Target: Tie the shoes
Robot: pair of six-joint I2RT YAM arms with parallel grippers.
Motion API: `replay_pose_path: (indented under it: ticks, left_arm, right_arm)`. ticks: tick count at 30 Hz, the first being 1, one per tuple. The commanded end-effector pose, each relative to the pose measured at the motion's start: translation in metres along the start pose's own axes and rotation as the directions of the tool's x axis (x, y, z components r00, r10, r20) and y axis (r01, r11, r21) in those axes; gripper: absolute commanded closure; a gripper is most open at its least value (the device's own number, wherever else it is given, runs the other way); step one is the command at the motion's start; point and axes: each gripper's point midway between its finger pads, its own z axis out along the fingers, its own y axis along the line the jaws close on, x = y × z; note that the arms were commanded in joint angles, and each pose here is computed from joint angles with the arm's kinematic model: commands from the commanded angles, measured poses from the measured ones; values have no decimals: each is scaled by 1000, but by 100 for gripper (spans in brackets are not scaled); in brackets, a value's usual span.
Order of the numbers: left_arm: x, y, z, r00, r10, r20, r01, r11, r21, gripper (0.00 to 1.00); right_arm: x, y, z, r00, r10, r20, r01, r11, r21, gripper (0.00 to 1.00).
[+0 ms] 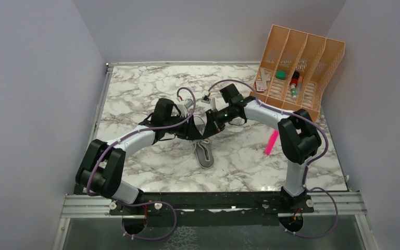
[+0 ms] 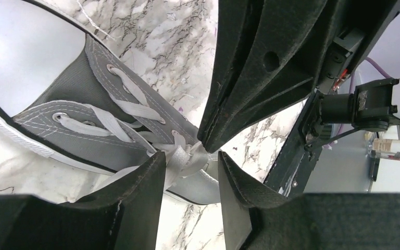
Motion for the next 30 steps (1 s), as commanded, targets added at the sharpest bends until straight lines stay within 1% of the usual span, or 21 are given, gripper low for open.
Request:
replay_pose_path:
  ticks: [1,6,11,18,24,30]
  left_arm:
    - [-6,-14,-4,999,33,25,-35,997,74,56]
    - [-3,-11,-3,998,56,-1,-56,996,73,57]
    - [-1,-7,-2,998,63,-24,-61,997,56,62]
    - [-3,-2,-1,997,76,-26,-76,997,28,77]
    - [-10,0,0,996,86,-14,-86,996,12,77]
    - [-10,1,1,996,86,-21,-85,996,12,72]
  right_arm:
    - [-8,4,2,1000,-20,11,21,1000,-19,99]
    - [-13,7,1,999,-27,18,28,999,-24,99]
    - [-16,9,1,999,-25,28,26,999,-33,99]
    - [-16,10,1,999,-21,26,22,999,-43,99]
    - [-17,13,1,999,-19,31,21,998,-57,99]
    - [-17,14,1,999,-18,34,20,998,-57,99]
